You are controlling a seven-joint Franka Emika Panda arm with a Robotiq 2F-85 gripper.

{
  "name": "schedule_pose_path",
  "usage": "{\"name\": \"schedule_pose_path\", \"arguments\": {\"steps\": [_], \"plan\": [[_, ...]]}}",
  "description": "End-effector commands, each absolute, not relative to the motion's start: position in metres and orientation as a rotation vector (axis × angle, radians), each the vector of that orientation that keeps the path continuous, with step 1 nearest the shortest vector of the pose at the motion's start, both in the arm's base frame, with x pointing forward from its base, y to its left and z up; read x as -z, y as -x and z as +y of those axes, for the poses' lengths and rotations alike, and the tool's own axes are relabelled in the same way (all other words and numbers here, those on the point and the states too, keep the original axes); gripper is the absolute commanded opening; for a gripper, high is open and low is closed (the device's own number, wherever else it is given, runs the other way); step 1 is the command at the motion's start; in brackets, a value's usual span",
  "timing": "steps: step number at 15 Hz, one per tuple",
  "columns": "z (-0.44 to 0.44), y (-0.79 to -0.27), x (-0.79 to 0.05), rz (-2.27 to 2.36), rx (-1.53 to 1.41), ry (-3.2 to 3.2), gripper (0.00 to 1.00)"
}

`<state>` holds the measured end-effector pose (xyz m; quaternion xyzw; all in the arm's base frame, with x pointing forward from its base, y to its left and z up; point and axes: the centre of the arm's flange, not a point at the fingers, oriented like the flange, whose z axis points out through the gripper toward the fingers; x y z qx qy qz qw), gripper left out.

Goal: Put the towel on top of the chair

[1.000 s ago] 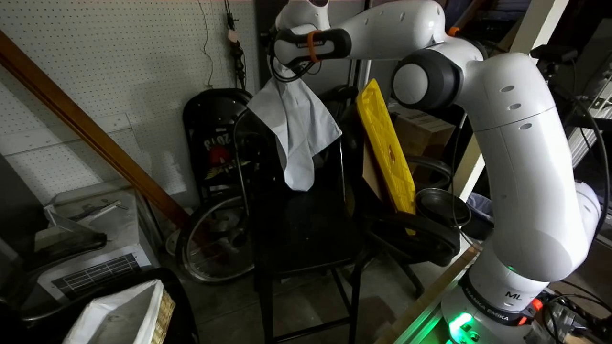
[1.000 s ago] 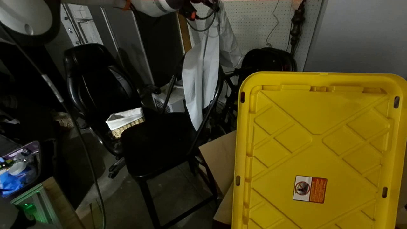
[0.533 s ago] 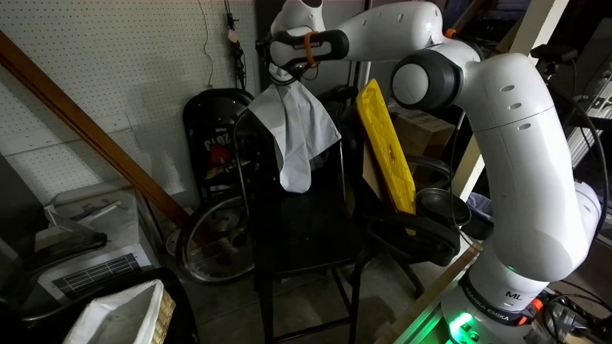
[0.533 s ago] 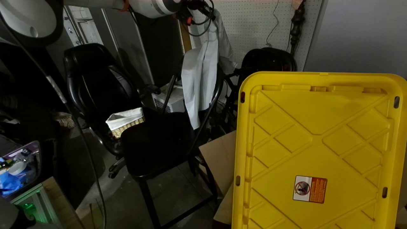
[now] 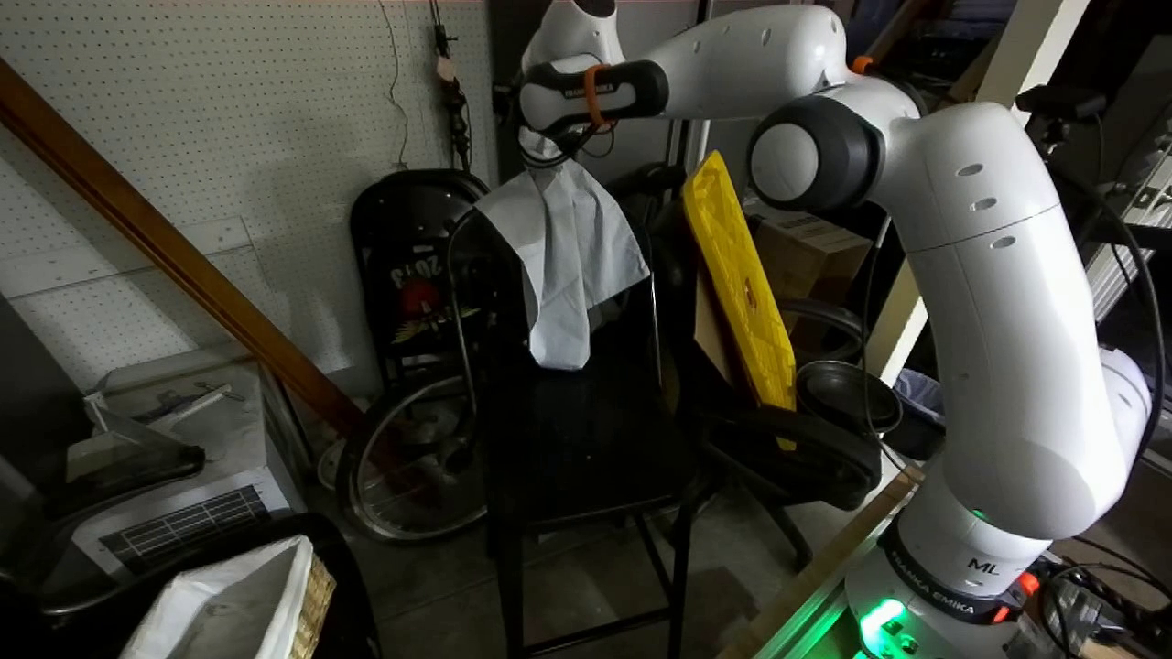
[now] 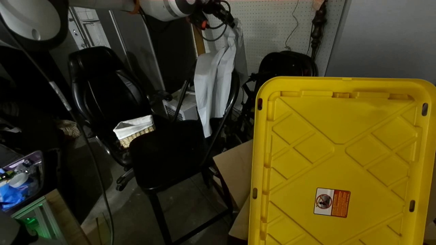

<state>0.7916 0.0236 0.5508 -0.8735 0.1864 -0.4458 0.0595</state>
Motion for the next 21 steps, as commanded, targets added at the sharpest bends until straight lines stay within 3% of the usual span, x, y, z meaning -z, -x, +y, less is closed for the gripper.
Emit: {"name": "schedule_pose_path", "arguments": {"steps": [1, 4, 15, 21], "plan": [[0.028, -0.785, -0.553, 0.58, 1.302, 2.695, 0.84], [0.036, -0.777, -0.552, 0.58, 1.183, 2.766, 1.0], [0.064, -0.736, -0.564, 0.596, 0.783, 2.891, 1.0], [0.032, -0.674, -0.567, 0.739, 0.655, 2.891, 1.0]]}}
